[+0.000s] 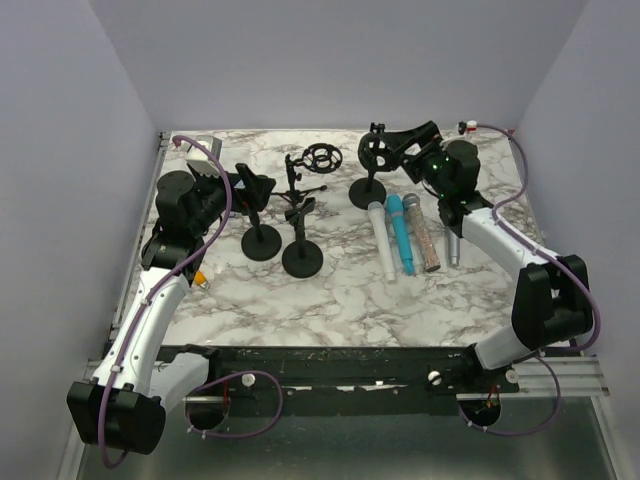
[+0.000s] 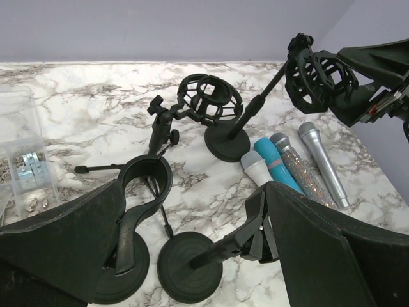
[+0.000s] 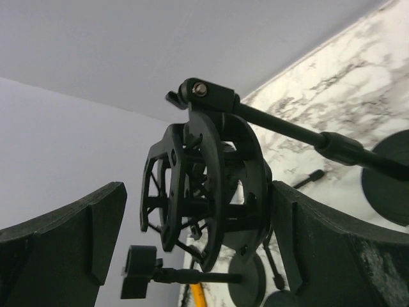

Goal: Remove the microphone from the stand

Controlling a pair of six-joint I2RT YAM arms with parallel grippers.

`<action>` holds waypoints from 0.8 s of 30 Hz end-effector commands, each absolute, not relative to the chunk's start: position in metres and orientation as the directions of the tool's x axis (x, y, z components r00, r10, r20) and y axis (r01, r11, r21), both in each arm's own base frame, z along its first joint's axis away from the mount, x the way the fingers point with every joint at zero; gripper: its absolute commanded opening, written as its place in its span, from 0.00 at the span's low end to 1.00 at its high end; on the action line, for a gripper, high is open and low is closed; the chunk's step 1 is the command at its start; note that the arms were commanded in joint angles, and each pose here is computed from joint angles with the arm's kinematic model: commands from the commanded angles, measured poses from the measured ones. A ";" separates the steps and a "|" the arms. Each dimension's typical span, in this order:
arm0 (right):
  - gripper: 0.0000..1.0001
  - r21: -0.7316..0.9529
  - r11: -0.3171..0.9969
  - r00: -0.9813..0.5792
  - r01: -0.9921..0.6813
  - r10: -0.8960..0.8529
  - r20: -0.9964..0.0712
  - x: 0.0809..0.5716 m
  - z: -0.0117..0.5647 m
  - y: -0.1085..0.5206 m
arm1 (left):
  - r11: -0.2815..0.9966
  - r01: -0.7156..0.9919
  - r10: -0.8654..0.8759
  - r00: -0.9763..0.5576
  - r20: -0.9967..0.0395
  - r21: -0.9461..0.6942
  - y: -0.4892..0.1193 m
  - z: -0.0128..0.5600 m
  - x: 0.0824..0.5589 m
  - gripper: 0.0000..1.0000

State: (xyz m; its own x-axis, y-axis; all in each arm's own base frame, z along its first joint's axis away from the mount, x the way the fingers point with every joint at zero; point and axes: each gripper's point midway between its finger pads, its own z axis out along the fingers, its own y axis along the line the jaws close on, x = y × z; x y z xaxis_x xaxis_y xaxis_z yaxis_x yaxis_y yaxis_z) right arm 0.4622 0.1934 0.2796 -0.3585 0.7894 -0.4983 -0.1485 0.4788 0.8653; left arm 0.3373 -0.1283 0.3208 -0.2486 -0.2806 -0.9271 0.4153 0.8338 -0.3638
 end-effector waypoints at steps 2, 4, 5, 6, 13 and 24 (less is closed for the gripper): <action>1.00 0.814 0.562 -0.383 -0.145 0.727 -0.570 0.470 0.287 0.158 | 0.816 0.450 -0.291 -0.223 -0.930 -0.363 -0.132 0.336 0.337 0.98; 1.00 0.797 0.580 -0.409 -0.172 0.694 -0.593 0.472 0.288 0.156 | 0.815 0.451 -0.291 -0.224 -0.930 -0.364 -0.132 0.336 0.337 0.99; 1.00 0.787 0.586 -0.420 -0.195 0.675 -0.606 0.473 0.289 0.157 | 0.815 0.451 -0.291 -0.224 -0.930 -0.364 -0.132 0.336 0.337 0.98; 1.00 0.779 0.586 -0.434 -0.223 0.656 -0.617 0.473 0.291 0.159 | 0.815 0.450 -0.292 -0.226 -0.929 -0.365 -0.132 0.335 0.337 0.98; 1.00 0.743 0.569 -0.467 -0.353 0.580 -0.667 0.497 0.319 0.149 | 0.813 0.451 -0.292 -0.235 -0.927 -0.369 -0.133 0.333 0.339 0.98; 0.95 0.732 0.411 -0.614 -0.543 0.401 -0.680 0.539 0.310 0.177 | 0.814 0.448 -0.285 -0.248 -0.926 -0.370 -0.134 0.329 0.342 0.98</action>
State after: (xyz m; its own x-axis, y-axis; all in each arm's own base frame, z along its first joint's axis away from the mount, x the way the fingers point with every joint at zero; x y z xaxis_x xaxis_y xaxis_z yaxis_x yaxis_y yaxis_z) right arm 0.5488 0.1597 0.3215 -0.5222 0.4930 -0.6959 -0.4814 0.5031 0.7177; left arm 0.3394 -0.1318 0.3145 -0.2732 -0.2781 -0.9209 0.4226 0.8253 -0.3746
